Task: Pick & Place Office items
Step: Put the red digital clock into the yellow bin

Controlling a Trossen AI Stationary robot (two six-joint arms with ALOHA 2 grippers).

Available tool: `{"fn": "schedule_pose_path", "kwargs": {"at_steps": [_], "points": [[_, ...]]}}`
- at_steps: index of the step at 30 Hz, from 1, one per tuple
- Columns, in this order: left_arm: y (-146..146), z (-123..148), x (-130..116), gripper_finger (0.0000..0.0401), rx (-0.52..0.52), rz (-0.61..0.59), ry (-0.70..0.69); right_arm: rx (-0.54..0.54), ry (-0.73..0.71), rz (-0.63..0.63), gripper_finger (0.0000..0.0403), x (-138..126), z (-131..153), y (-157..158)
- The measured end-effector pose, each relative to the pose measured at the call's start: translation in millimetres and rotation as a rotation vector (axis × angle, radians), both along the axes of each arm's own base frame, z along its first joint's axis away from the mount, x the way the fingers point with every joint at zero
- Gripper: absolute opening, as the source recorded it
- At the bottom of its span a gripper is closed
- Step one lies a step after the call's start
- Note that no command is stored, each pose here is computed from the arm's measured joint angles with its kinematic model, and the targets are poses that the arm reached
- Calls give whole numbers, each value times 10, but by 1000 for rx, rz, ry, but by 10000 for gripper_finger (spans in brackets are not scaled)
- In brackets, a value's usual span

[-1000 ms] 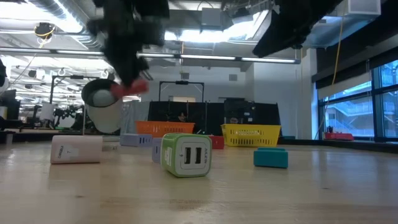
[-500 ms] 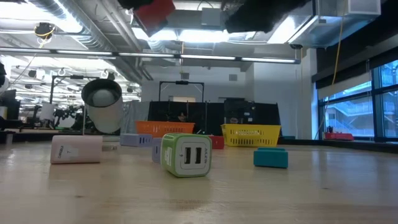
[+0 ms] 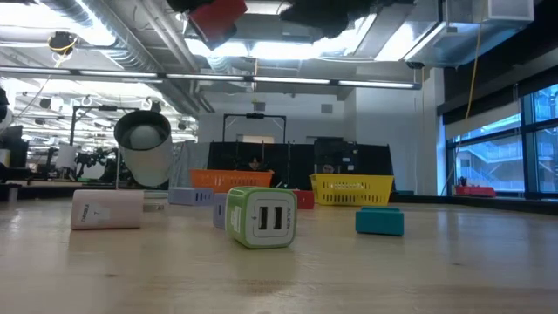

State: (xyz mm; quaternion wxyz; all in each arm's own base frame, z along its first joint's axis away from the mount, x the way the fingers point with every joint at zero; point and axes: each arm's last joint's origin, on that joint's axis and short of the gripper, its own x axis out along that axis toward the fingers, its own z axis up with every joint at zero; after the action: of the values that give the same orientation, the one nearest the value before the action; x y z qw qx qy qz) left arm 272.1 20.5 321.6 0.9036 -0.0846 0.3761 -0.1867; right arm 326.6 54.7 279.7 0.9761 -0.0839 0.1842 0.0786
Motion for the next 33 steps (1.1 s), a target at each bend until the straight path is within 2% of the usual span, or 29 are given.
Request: {"fn": "schedule_pose_path", "kwargs": {"at_steps": [3,6,12,19,23,33], "points": [[-2,3,2,140,-10,-2,-2,-76,48,-22,224,151,7,13],[-13,7,0,141,-45,-27,-3,-184,88,-96,234,242,98,7],[-14,8,1,141,-48,-30,-5,-233,75,-97,271,299,284,16],[-14,7,0,141,-39,-39,-10,-209,47,-43,267,312,336,43],[-14,9,3,141,-37,-40,-14,-159,23,5,258,322,359,66],[-16,26,18,141,-46,-51,-40,-131,-7,34,256,399,313,103]]}}
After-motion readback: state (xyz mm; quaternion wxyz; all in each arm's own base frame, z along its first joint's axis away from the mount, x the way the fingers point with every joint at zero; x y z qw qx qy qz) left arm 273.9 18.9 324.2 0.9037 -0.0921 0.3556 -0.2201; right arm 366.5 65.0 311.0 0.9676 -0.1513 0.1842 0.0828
